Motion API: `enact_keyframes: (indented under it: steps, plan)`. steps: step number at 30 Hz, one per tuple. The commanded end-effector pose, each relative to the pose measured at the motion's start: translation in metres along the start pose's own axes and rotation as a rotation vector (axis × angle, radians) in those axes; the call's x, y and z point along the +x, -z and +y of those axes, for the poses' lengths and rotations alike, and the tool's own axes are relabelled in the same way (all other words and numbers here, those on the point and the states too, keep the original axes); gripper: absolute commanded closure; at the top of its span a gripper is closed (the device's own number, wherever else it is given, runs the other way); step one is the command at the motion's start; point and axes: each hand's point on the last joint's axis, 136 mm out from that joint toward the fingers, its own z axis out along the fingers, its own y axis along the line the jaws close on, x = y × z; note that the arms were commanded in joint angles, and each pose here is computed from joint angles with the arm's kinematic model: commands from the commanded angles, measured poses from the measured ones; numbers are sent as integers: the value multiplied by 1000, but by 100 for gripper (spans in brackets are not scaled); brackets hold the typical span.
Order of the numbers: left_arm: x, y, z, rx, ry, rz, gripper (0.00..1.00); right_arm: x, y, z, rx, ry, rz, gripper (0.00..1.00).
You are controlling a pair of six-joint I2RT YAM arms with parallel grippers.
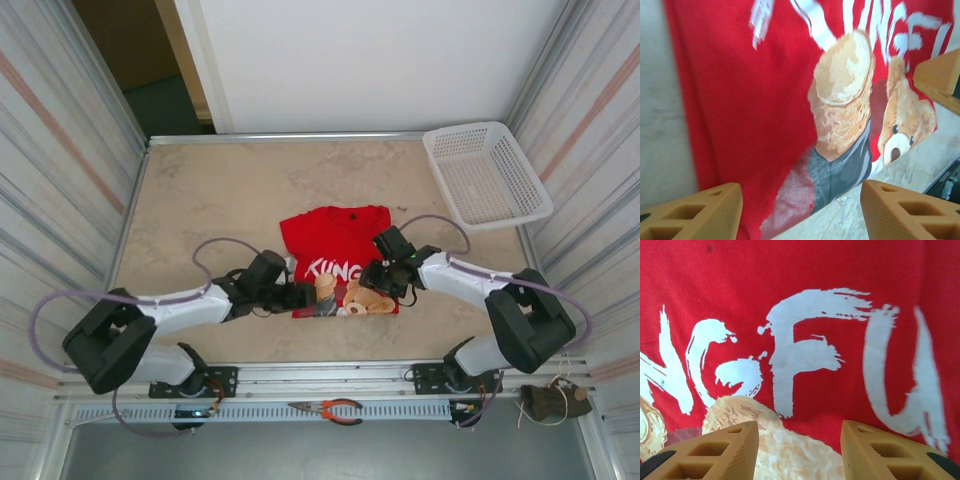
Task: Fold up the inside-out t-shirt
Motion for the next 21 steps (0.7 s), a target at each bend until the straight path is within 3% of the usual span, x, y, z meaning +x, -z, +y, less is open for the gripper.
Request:
enact_keyframes:
  steps: [1,5,10,21]
  plan:
    - [-52,33,-2,-37,36,-133,33,-24,24,7,-1,44,-57,54]
    - [-125,60,-4,-6,72,-209,32,-49,32,16,-14,58,-82,54]
    - [-183,44,6,-5,129,-130,33,-52,13,12,3,39,-58,55]
    - [-211,-13,25,-65,139,-25,36,-35,-16,-10,61,0,-23,56]
